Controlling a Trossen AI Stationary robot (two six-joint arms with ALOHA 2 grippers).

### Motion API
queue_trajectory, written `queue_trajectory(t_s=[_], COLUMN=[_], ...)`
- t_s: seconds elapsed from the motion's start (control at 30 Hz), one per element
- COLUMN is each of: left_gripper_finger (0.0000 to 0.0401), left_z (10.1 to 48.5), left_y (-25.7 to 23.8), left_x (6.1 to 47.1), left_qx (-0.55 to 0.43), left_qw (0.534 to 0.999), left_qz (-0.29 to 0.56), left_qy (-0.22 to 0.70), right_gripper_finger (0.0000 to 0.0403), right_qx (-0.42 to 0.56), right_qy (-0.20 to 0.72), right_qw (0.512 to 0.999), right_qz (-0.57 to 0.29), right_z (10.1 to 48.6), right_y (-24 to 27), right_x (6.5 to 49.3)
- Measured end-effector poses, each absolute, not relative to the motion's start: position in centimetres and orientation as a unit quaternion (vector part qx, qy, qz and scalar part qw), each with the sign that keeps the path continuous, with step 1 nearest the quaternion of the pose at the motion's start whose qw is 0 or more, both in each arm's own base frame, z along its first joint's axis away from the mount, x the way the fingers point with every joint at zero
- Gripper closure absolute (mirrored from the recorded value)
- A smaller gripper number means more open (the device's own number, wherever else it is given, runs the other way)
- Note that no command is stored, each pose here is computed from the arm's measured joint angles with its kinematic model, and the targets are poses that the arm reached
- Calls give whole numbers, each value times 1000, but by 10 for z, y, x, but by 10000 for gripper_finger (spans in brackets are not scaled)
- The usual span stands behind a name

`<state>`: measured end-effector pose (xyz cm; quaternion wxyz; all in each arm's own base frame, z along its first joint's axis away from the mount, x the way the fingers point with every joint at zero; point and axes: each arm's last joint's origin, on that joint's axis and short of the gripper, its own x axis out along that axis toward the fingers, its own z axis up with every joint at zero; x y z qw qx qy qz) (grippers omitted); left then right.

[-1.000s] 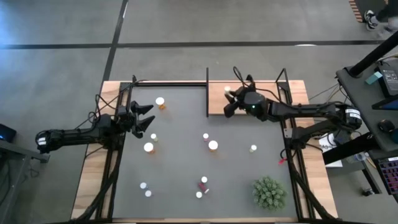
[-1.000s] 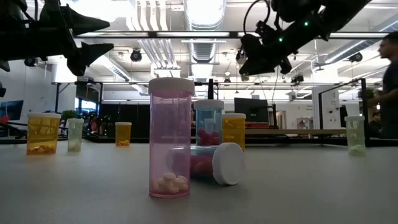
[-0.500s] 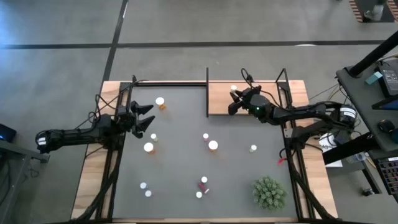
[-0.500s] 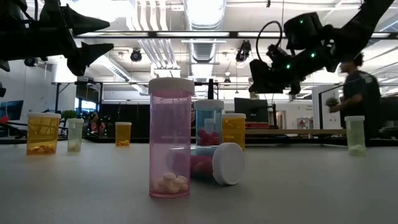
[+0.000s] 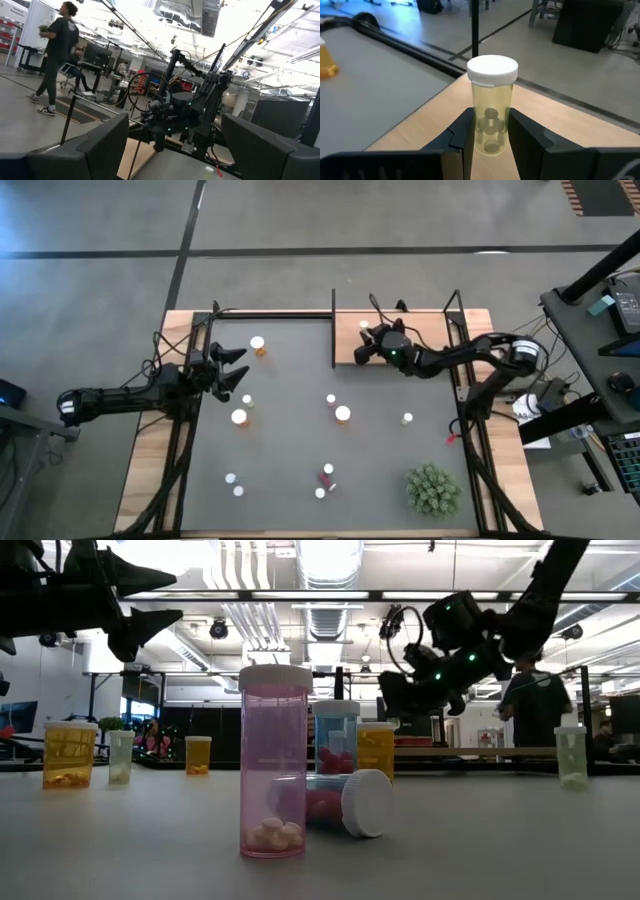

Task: Pick and place medicine bottles onto shelf by color
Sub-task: Put the top right yellow medicine bottle on the shelf

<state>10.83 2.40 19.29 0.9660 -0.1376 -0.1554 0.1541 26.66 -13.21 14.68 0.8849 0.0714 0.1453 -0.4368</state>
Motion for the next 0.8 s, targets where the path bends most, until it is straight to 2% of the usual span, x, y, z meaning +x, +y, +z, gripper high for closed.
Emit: queue_trajectory(t_s=[0.3,0.5,0.8], left_gripper_finger=[99,99,99], left_z=[193,193,193], left_y=[24,24,24], left_x=[108,108,108], left_qx=[-138,-138,-138], left_qw=[966,966,966], left_qz=[154,154,154], left_qy=[-155,-155,-155], right_gripper_finger=[307,307,307], right_qx=[102,117,77], right_qy=[90,94,105], right_qw=[883,900,902], right_qz=[-449,-410,-411], right_z=[131,120,117], right_y=[-149,-156,-172], right_x=[272,277,291])
